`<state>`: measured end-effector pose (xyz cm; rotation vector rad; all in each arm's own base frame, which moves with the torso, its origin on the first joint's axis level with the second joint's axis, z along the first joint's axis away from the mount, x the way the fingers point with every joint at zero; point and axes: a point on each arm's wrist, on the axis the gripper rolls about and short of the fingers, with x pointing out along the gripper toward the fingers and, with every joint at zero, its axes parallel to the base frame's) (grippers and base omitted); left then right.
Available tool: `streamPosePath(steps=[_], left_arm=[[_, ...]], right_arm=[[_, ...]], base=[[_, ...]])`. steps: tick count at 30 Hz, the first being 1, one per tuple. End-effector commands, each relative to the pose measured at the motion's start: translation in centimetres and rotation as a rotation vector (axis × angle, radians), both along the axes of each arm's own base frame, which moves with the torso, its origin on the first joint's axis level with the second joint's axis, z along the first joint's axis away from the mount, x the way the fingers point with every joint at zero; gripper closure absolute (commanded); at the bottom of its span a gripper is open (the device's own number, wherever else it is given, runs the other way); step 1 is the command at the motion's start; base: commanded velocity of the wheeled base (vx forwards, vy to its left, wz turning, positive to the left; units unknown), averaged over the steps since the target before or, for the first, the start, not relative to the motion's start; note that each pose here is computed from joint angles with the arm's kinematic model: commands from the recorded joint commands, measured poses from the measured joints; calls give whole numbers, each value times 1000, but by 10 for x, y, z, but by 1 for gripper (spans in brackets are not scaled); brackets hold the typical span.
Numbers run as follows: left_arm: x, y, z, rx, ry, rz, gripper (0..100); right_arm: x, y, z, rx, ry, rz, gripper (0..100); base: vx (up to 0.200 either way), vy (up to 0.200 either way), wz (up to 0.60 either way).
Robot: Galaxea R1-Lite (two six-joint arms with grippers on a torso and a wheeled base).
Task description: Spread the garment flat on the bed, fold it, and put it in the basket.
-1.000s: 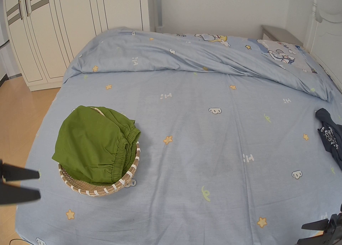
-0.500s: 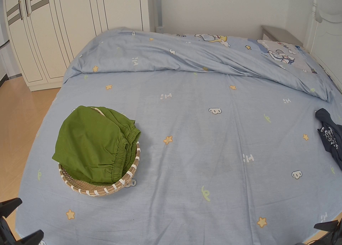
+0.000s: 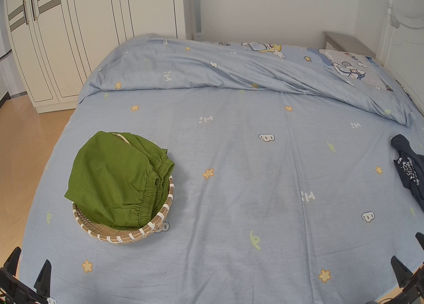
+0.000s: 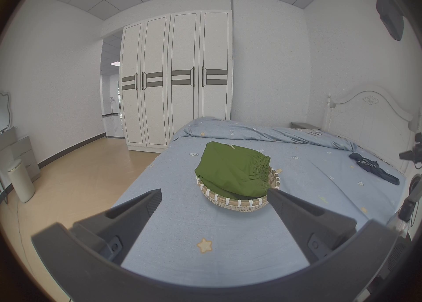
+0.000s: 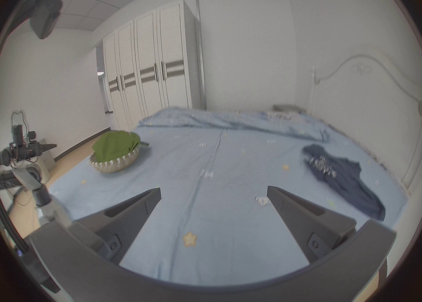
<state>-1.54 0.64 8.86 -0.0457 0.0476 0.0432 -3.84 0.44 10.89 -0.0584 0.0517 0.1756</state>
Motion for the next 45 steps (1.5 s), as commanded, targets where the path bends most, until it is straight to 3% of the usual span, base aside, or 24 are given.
streamPosePath(steps=[1,4,6,9,13,17,21,24,25,27,31,45], left_arm=[[2,-1,-6,26,29,59,0],[2,-1,-6,29,28,87,0],[-5,-2,-8,25,-52,206,0],[-6,0,-8,31,-60,264,0],[-8,-2,-8,102,-76,183,0],[-7,-3,-8,102,-81,122,0],[-7,-7,-8,146,-83,-80,0],[-7,-7,-8,157,-80,-52,0],[-7,-5,-8,136,-77,15,0],[-7,-4,-8,96,-74,55,0],[-7,-6,-12,42,-30,-10,0],[-7,-6,-13,43,-41,-6,0]], right_arm=[[11,-2,-24,-60,-59,-77,0],[11,-2,-24,-60,-59,-78,0],[13,-2,-28,-31,-55,-85,0],[14,-3,-28,12,-63,-87,0],[14,-2,-28,14,-66,-88,0],[14,-3,-28,6,-65,-85,0],[14,-2,-28,-11,-63,-80,0],[14,-2,-28,-7,-67,-80,0],[14,-2,-28,2,-68,-80,0],[14,-2,-28,-9,-64,-77,0],[14,-2,-28,2,-69,-80,0],[14,-2,-28,-1,-70,-82,0]], base=[[0,0,0],[0,0,0],[0,0,0],[0,0,0],[0,0,0],[0,0,0],[0,0,0],[0,0,0],[0,0,0],[0,0,0],[0,0,0],[0,0,0]])
